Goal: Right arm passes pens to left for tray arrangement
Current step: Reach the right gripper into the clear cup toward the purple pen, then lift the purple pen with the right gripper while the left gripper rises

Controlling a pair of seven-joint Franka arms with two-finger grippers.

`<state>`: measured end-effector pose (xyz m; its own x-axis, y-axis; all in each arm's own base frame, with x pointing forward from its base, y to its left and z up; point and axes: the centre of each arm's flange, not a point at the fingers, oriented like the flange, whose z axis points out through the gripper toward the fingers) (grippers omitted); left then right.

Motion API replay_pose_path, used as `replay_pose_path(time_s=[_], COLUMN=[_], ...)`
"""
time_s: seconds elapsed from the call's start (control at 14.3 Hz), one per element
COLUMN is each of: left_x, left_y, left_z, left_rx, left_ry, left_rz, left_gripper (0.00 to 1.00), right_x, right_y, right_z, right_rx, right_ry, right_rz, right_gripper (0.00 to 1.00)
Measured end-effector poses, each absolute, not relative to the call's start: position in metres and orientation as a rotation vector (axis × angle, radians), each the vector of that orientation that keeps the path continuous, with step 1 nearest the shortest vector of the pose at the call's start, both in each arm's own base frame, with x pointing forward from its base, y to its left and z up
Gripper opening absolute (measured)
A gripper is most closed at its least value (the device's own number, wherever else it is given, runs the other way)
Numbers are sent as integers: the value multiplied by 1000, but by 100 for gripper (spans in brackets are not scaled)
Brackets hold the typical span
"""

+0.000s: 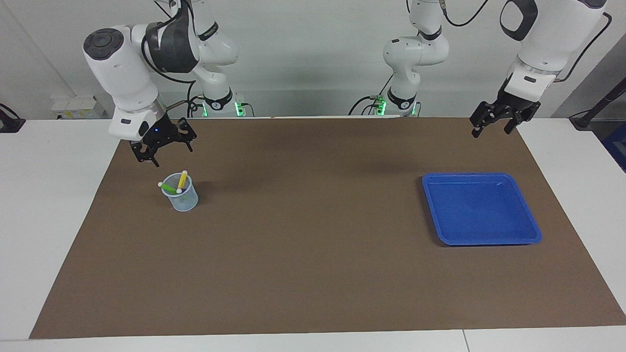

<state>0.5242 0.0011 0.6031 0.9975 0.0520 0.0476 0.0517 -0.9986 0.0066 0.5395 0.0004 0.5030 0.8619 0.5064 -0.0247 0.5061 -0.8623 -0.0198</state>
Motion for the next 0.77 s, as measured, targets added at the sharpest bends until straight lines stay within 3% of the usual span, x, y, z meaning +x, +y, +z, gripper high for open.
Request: replay_pose_path(time_s=[0.21,0.49,0.77], left_x=[524,524,522], left_y=[1,1,-1], left_z=[603,599,591], left_rx=[3134,3135,3136], left_ry=[84,84,79], left_rz=[75,62,35], left_gripper=[100,100,100], right_x=[553,570,575], right_y=[-6,-2,-3], right_z=[466,423,403], right_rx=[-3019,-3040,-3039], right_ry=[-806,-689,-662], right_rz=[52,84,116], right_gripper=[100,80,70])
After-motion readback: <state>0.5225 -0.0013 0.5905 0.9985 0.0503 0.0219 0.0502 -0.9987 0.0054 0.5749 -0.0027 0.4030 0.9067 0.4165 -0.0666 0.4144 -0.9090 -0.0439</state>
